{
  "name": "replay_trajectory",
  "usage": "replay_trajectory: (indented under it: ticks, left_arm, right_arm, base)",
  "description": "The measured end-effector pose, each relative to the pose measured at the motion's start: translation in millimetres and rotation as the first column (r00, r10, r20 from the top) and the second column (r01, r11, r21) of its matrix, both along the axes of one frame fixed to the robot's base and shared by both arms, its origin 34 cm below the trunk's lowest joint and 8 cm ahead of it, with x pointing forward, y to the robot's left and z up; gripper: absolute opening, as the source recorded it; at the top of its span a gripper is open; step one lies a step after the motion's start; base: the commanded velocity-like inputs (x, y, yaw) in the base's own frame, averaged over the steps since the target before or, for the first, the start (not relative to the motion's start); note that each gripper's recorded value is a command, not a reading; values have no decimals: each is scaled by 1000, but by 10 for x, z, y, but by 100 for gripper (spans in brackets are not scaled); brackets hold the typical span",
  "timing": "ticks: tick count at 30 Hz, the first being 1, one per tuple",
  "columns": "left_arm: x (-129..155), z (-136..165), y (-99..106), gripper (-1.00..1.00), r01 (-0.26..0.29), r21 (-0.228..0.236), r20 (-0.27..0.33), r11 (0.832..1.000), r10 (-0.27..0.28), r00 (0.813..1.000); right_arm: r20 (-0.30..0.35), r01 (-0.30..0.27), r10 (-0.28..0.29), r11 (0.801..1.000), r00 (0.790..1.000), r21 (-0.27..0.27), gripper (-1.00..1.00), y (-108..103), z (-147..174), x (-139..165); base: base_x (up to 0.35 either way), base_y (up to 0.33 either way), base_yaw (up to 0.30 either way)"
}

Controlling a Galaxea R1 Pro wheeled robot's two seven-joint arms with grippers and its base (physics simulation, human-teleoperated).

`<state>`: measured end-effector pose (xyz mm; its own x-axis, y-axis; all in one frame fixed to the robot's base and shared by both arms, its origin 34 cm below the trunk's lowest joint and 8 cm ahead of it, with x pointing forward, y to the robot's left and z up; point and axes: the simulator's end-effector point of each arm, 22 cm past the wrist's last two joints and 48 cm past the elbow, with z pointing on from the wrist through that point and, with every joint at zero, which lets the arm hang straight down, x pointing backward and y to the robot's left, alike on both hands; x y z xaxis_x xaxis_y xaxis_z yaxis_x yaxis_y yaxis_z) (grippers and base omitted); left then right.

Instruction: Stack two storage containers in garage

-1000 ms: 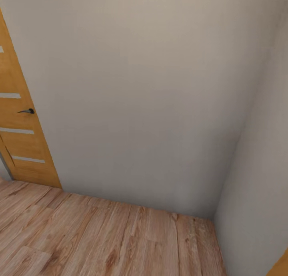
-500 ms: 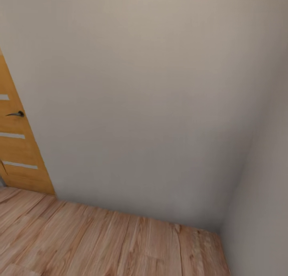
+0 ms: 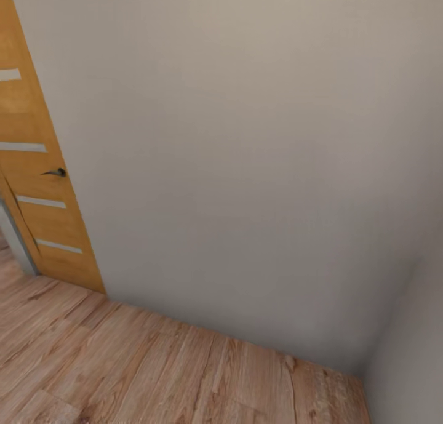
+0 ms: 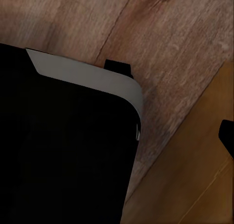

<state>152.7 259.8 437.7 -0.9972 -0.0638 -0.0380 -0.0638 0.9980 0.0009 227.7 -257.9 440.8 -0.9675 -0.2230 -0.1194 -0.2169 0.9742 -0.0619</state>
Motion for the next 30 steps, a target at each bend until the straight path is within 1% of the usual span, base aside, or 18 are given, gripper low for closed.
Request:
replay_trajectory:
  ticks: [25, 30]
  left_arm:
    - [-6, 0, -11, 100, -8, 0, -1, 1000, 8, 1000]
    - [-8, 1, -1, 100, -13, 1, -1, 1000, 13, 1000]
  right_arm:
    - [2, -4, 4, 1000, 1000, 0, 100, 1, 1, 4]
    - [2, -3, 3, 1000, 1000, -1, 100, 0, 2, 3]
  base:
    - [1, 0, 270]
    - [185, 0, 241]
